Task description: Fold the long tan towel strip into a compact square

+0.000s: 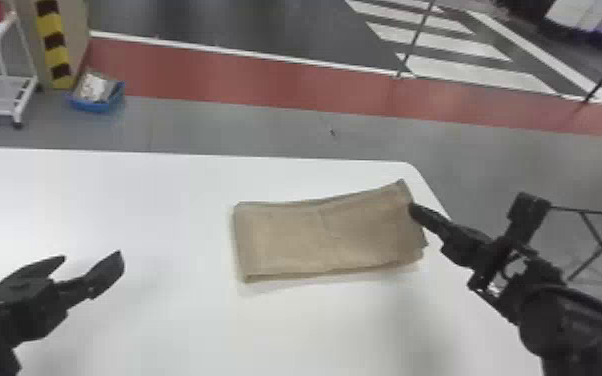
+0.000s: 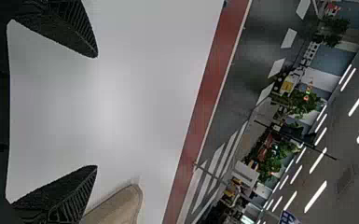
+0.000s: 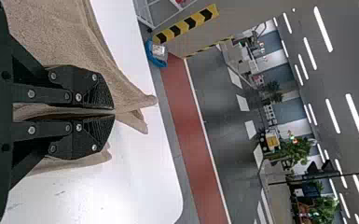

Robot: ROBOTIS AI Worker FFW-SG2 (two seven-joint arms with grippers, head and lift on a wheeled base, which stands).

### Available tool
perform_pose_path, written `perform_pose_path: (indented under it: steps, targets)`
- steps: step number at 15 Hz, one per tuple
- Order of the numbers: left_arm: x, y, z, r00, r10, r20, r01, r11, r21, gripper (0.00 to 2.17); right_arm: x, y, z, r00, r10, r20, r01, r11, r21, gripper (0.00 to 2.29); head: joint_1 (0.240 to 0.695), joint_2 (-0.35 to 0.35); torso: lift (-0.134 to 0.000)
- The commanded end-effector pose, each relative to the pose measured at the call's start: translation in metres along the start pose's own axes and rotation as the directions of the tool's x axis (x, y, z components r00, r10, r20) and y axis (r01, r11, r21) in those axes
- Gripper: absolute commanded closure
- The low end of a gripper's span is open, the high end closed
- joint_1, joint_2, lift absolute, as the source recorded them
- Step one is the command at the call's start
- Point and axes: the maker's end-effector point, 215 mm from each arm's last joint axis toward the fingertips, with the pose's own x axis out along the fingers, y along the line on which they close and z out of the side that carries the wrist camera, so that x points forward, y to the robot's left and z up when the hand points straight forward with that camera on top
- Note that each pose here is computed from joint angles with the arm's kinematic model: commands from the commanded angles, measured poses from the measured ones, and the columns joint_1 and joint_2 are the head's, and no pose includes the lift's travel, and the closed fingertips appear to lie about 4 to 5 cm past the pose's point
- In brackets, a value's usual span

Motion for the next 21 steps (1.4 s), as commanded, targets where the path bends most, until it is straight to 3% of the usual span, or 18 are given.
perform_pose_path:
  steps: [1,3,8,9,10,11,15,18,21]
  targets:
    - [0.000,0.000,0.001,1.000,0.000,0.001,0.000,1.000,0.002,0.03,-0.017,-0.003,0.017,1.000,-0.004,0.030,0.004,1.000,0.016,1.03,0.695,-0.328,-0.124]
    - [0.000,-0.001,0.001,1.000,-0.003,0.001,0.003,1.000,-0.001,0.03,-0.020,-0.014,0.029,0.999,-0.022,0.036,0.021,1.000,0.012,1.03,0.695,-0.336,-0.124]
    - [0.003,0.001,-0.005,1.000,0.003,-0.011,-0.003,1.000,0.003,0.03,0.023,-0.040,-0.030,0.992,-0.074,-0.099,0.074,0.997,-0.004,1.03,0.695,-0.350,-0.124]
    - [0.003,0.002,-0.006,1.000,0.004,-0.013,-0.004,1.000,0.005,0.03,0.027,-0.040,-0.037,0.990,-0.081,-0.118,0.079,0.997,-0.020,0.92,0.695,-0.350,-0.124]
    - [0.002,0.003,-0.008,1.000,0.006,-0.015,-0.006,1.000,0.004,0.03,0.028,-0.042,-0.046,0.985,-0.098,-0.140,0.093,0.995,-0.042,0.33,0.695,-0.350,-0.124]
    - [0.002,0.004,-0.008,1.000,0.007,-0.016,-0.007,1.000,0.007,0.03,0.029,-0.041,-0.045,0.988,-0.101,-0.115,0.096,0.994,-0.049,0.00,0.695,-0.350,-0.124]
    - [0.002,0.004,-0.006,1.000,0.005,-0.012,-0.005,1.000,0.006,0.03,-0.010,-0.058,-0.013,0.992,-0.122,0.043,0.123,0.992,-0.035,0.05,0.695,-0.350,-0.124]
    - [0.006,-0.006,0.000,1.000,-0.012,-0.001,0.012,1.000,0.011,0.03,-0.038,-0.081,-0.015,0.985,-0.166,0.051,0.167,0.986,-0.012,0.05,0.695,-0.350,-0.124]
    - [0.010,-0.018,0.000,0.999,-0.033,0.002,0.033,0.999,0.017,0.03,-0.046,-0.082,-0.022,0.988,-0.151,0.041,0.151,0.988,-0.013,0.12,0.695,-0.350,-0.124]
